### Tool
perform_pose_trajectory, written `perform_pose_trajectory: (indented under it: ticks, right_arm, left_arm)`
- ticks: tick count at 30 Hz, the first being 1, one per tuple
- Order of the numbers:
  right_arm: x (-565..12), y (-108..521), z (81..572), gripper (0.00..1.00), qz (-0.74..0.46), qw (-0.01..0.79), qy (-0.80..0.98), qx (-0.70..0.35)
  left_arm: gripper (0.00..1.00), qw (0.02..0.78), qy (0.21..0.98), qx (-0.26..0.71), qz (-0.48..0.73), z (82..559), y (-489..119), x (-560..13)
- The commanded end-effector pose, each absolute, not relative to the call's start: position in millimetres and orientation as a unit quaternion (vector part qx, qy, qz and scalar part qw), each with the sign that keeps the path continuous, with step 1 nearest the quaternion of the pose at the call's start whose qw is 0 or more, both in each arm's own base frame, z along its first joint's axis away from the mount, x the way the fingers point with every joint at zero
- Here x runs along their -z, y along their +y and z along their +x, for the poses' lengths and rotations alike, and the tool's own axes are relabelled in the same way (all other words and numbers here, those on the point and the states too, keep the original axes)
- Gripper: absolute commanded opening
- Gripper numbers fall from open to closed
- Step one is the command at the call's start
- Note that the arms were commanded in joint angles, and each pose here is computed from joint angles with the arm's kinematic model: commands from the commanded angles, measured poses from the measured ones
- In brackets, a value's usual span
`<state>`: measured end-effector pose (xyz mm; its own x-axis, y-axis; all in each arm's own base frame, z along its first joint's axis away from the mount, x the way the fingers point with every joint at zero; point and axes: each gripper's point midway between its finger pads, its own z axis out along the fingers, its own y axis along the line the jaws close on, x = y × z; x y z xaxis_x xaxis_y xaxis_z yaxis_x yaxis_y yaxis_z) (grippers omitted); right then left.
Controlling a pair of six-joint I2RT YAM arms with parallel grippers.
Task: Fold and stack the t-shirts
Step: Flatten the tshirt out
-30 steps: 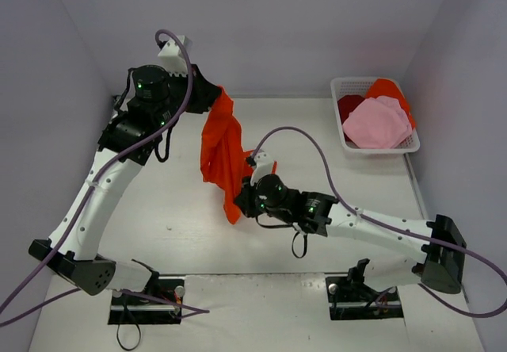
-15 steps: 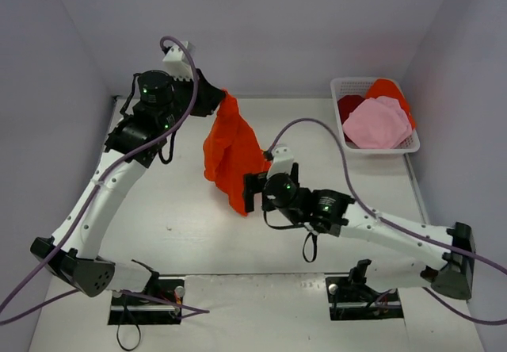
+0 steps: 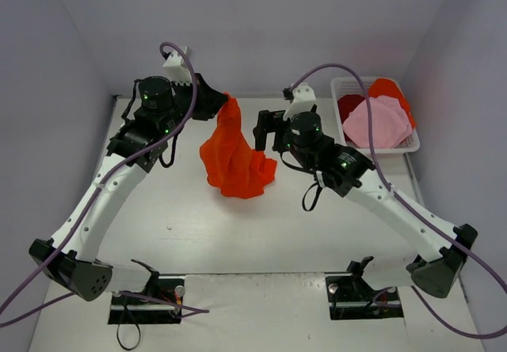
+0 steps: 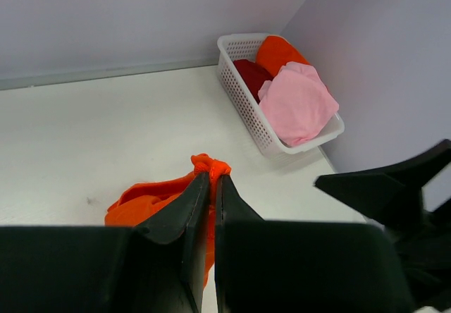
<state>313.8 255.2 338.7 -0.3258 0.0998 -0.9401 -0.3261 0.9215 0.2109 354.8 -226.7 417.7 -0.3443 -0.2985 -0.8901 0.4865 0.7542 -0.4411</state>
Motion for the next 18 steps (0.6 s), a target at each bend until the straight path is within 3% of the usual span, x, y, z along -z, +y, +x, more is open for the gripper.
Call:
perform_pose_trajectory:
  ticks: [1,10,18]
  right_arm:
    - [-357,284,326,0.9,-0.096,0.596,0.763,-0.231]
    - [-337,329,329,0.88,-0.119,0.567,0.758,-0.299]
    - [-329,347,298,0.87,-0.127,0.555,0.76,-0.313]
  left_arm:
    - [0.0,0.622,0.682,0.378,0.069,342,-224,-472]
    - [0.0,0.628,0.68,0.372,0.071,345,-223,-476]
    - [0.0,0.625,0.681,0.376,0.067,352,-227,-471]
